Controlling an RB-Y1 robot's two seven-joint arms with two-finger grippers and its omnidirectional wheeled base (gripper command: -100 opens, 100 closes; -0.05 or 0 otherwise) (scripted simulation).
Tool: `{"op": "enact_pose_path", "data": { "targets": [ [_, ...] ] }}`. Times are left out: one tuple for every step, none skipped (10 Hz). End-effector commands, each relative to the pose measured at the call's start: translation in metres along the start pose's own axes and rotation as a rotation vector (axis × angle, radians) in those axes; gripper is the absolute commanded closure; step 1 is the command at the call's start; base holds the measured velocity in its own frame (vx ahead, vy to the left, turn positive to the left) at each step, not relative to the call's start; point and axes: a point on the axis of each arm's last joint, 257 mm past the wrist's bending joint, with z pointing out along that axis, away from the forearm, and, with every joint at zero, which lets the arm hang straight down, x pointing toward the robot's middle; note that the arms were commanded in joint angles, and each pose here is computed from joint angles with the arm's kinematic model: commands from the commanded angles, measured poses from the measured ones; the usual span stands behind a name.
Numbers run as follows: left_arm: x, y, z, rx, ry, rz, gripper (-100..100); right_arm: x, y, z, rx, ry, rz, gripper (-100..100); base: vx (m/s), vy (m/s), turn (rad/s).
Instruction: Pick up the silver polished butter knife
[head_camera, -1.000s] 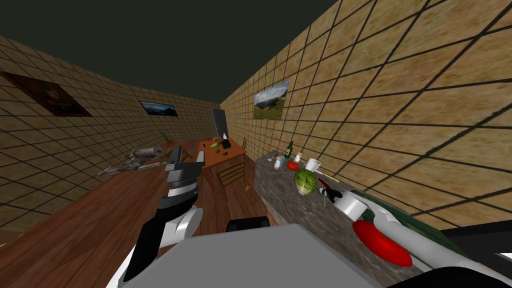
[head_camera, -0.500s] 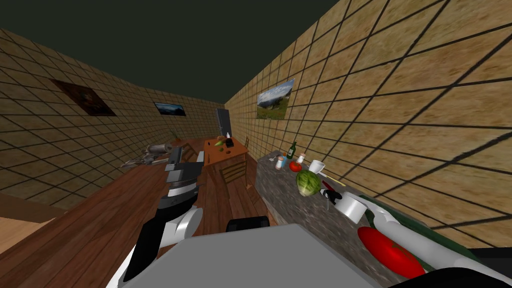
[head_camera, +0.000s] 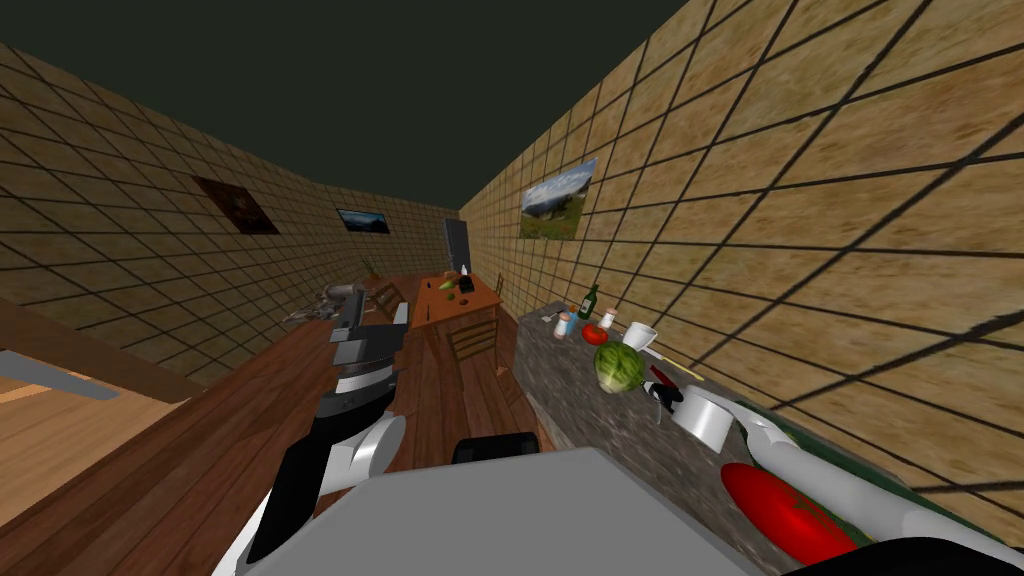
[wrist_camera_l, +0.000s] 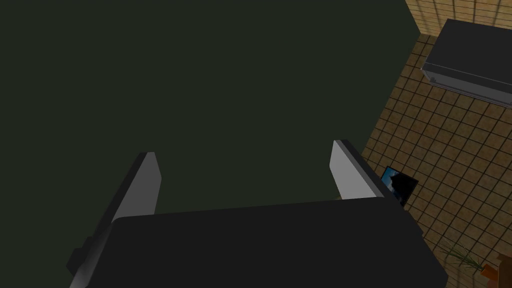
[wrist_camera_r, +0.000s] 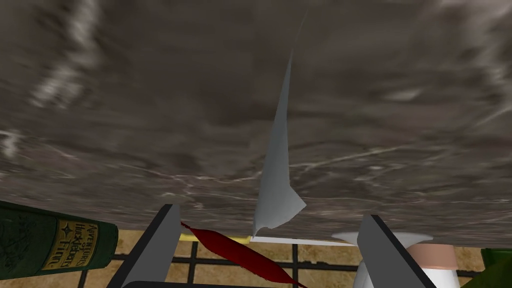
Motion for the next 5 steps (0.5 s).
{"op": "enact_pose_path", "data": {
  "targets": [
    [0.0,0.0,0.0,0.0,0.0,0.0,0,0.0016,-0.0076,0.0013,0.018,-0.002,0.015,-100,-0.051,-0.031,0.189],
    [0.0,0.0,0.0,0.0,0.0,0.0,0,0.0016,-0.0076,0.0013,0.018,-0.002,0.022,-100,-0.039,-0.028,0.058],
    [0.0,0.0,0.0,0.0,0.0,0.0,0,0.0022,-0.0125,0.0022,0.031,-0.004,0.034,-100,-0.039,-0.022,0.105],
    [0.0,0.0,0.0,0.0,0.0,0.0,0,0.0027,-0.0174,0.003,0.043,-0.006,0.04,-100,-0.059,-0.025,0.142],
    [0.0,0.0,0.0,0.0,0.0,0.0,0,0.0027,-0.0174,0.003,0.043,-0.007,0.046,-100,-0.045,-0.019,0.069]
  ]
}}
